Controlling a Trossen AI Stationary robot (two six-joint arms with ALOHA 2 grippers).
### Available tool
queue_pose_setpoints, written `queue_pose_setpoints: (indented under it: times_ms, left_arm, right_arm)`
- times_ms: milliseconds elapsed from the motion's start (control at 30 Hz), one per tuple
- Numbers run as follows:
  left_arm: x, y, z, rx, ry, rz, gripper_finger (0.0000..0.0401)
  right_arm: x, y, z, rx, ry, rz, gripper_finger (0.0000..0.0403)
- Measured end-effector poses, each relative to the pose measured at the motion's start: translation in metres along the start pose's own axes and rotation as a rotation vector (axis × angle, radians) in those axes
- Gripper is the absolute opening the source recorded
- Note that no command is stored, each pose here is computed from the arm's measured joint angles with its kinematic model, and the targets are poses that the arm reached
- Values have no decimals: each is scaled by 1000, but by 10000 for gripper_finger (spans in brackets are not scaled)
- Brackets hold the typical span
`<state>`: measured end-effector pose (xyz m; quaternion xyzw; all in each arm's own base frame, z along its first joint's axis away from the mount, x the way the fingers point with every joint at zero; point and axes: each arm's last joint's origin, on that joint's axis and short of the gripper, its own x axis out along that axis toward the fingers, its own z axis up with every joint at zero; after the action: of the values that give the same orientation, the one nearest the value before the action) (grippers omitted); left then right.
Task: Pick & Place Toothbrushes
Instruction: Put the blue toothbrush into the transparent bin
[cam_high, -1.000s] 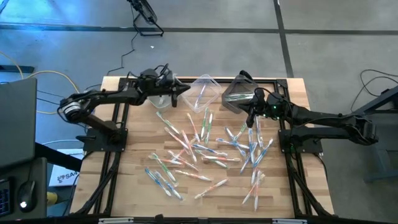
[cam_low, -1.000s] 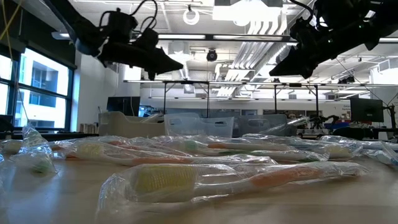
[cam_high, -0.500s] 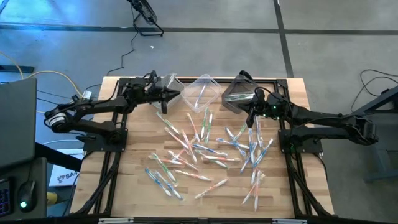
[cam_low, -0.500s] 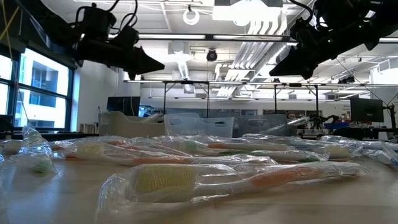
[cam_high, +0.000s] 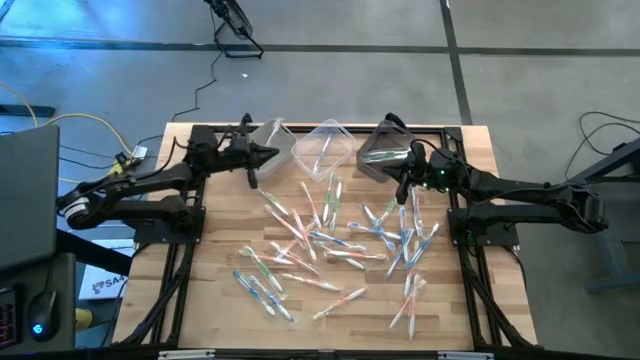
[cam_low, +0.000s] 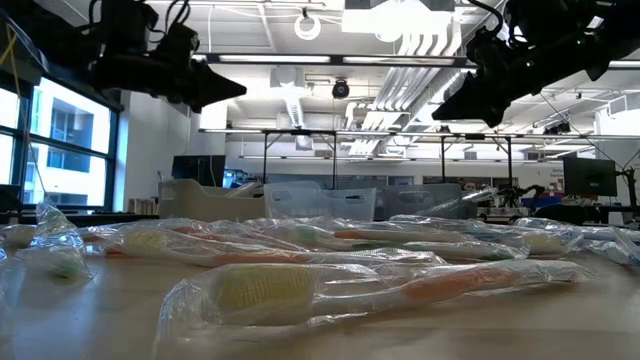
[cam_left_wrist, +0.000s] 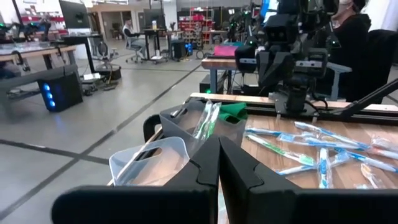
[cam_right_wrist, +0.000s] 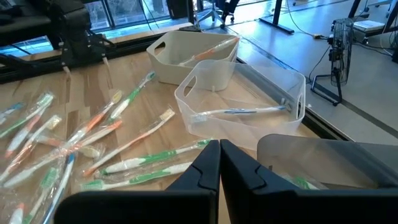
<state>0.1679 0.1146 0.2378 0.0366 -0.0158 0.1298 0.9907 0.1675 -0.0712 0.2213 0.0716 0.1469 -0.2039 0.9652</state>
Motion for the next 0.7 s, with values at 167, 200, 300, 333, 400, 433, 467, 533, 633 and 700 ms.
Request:
queue_pose_setpoints:
  times_ms: [167, 200, 300, 333, 400, 433, 467, 533, 633, 700]
  left_arm:
    - [-2, -1, -1, -9, 23, -1, 1]
    - [-2, -1, -1, -12, 30, -1, 1]
    - [-3, -1, -4, -23, 55, -3, 1]
    - [-3, -1, -4, -24, 59, -3, 1]
    - [-3, -1, -5, -27, 67, -3, 1]
    - [-3, -1, -6, -29, 71, -4, 1]
    - [-3, -1, -6, -29, 71, -4, 1]
    - [-3, -1, -6, -29, 71, -4, 1]
    - [-3, -1, -6, -29, 73, -4, 1]
    - [-3, -1, -7, -15, 79, -4, 1]
  right_arm:
    - [0, 0, 0, 34, 0, 0, 3]
    - [0, 0, 0, 50, 0, 0, 3]
    - [0, 0, 0, 87, 0, 3, 3]
    - [0, 0, 0, 94, 1, 5, 3]
    - [0, 0, 0, 101, 2, 8, 3]
    - [0, 0, 0, 113, 2, 8, 3]
    - [0, 0, 0, 142, 2, 7, 3]
    - [0, 0, 0, 237, 4, 7, 3]
    - [0, 2, -3, 331, 37, 1, 3]
    - [-1, 9, -4, 309, 73, -30, 3]
